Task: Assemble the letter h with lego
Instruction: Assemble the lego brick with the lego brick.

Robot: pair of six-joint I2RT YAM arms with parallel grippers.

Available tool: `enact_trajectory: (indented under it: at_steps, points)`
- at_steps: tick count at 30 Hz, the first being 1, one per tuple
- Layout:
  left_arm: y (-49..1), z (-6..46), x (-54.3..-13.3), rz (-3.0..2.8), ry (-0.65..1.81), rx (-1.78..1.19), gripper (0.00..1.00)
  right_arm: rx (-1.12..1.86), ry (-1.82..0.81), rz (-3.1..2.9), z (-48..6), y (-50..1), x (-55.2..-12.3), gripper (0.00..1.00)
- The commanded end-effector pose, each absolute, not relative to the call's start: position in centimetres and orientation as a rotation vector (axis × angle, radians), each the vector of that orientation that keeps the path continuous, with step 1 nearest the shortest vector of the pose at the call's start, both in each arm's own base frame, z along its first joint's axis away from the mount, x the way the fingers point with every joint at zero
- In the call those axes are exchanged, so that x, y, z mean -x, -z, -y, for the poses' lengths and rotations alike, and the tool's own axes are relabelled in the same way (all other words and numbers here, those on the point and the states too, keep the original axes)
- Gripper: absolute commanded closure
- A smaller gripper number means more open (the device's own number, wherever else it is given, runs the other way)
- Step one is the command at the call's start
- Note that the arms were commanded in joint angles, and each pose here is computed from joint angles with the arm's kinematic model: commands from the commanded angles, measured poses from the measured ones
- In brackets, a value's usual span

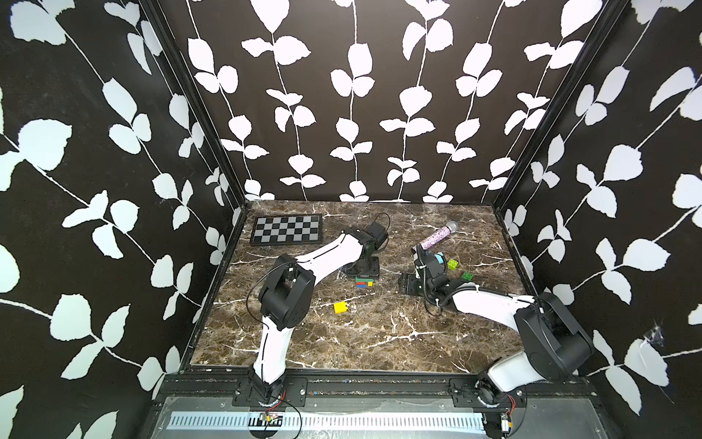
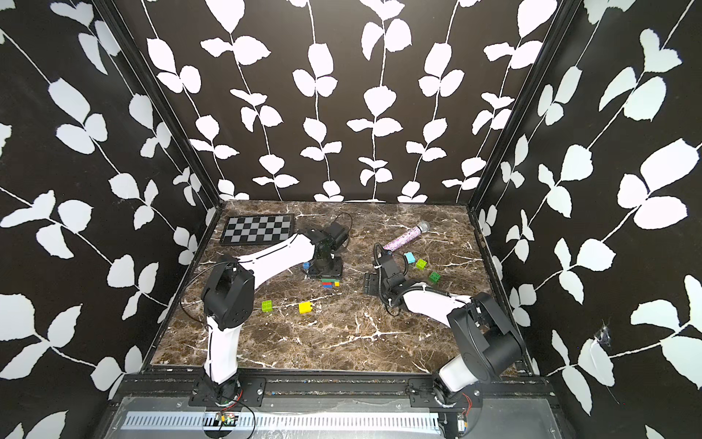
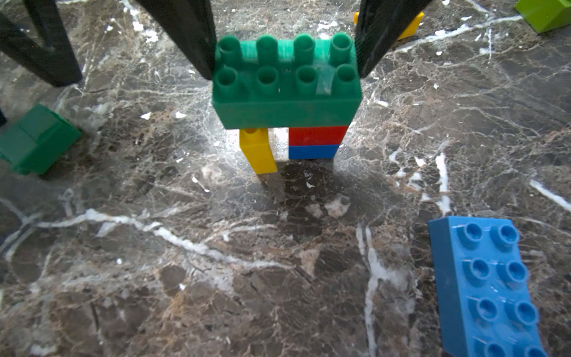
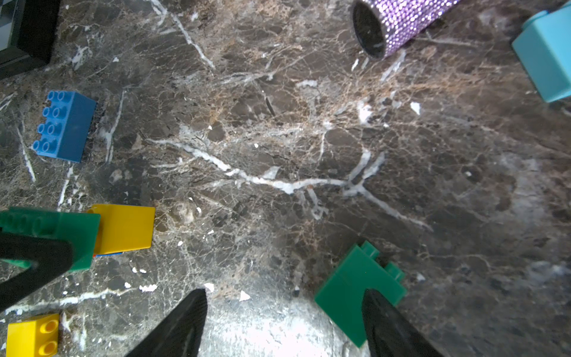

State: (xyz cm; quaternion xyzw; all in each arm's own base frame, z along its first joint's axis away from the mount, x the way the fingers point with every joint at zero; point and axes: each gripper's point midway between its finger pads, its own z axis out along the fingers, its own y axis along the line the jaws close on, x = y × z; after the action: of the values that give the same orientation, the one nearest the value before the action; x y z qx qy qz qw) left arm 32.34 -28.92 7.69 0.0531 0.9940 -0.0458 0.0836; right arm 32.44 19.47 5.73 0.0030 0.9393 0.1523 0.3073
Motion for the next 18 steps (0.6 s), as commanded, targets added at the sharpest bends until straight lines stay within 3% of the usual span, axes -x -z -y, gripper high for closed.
enact_trajectory:
  at_steps: [1, 18]
  points:
    - [-7.7, 28.6, -32.3, -2.975, 0.093, -0.156, 1.00, -0.022, -0.422, -2.462, -20.0, -6.8, -33.1, 0.21]
    - [-7.1, 27.4, -32.4, -2.979, -0.064, -0.190, 1.00, -0.026, -0.428, -2.460, -20.0, -6.9, -33.0, 0.21]
